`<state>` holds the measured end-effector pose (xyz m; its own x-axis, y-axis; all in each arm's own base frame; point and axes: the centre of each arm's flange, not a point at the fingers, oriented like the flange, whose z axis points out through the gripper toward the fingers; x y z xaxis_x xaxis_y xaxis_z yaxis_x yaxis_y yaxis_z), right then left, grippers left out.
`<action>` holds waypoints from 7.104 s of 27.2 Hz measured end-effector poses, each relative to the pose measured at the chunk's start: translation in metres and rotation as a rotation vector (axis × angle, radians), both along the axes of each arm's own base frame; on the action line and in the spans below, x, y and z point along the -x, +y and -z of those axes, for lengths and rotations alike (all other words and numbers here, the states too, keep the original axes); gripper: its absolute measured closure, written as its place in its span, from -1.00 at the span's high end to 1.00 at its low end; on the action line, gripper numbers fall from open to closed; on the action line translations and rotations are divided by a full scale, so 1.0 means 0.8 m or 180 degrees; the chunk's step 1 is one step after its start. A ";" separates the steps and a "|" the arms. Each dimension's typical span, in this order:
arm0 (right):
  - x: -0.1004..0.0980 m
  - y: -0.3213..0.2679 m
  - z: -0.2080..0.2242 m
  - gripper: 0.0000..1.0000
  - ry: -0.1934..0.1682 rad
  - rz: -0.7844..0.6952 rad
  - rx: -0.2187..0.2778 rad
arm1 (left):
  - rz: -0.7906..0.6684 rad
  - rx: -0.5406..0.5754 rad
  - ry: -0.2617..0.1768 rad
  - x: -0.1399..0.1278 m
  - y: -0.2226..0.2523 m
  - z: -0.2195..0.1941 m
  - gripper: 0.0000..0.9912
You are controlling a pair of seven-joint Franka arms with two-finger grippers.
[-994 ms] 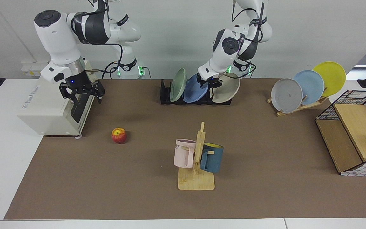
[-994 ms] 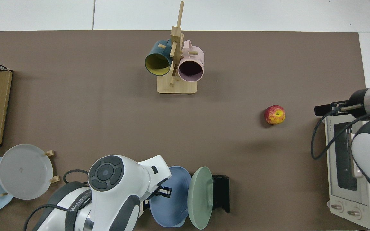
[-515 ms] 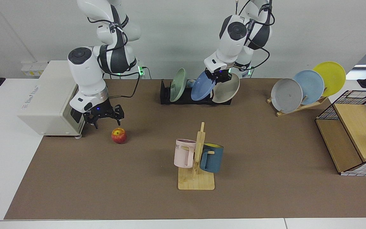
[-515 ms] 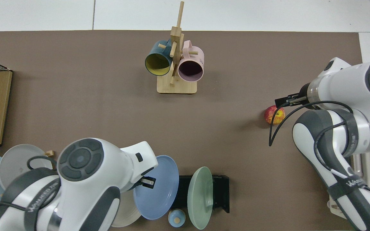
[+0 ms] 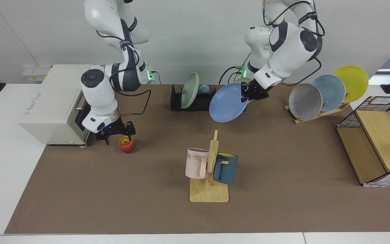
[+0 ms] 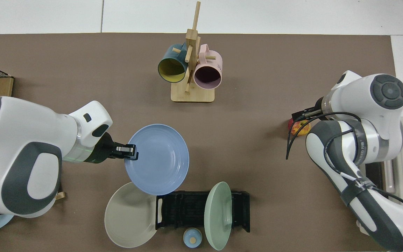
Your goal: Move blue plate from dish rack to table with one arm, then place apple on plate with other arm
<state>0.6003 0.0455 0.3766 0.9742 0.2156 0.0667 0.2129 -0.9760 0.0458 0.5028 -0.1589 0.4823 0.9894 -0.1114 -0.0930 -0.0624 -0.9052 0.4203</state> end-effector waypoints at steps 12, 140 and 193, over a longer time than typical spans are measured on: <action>0.006 0.006 0.042 0.99 0.0204 -0.0398 -0.0001 | -0.0480 0.1028 -0.0066 -0.071 0.047 0.112 -0.77; 0.107 0.462 0.082 0.67 -0.0199 -0.0356 -0.0676 | 0.0271 -0.1397 -0.0331 -0.005 0.121 -0.203 1.00; 0.118 -0.071 -0.209 1.00 0.0594 0.0066 -0.0280 | 0.0263 -0.1399 -0.0341 -0.003 0.122 -0.206 1.00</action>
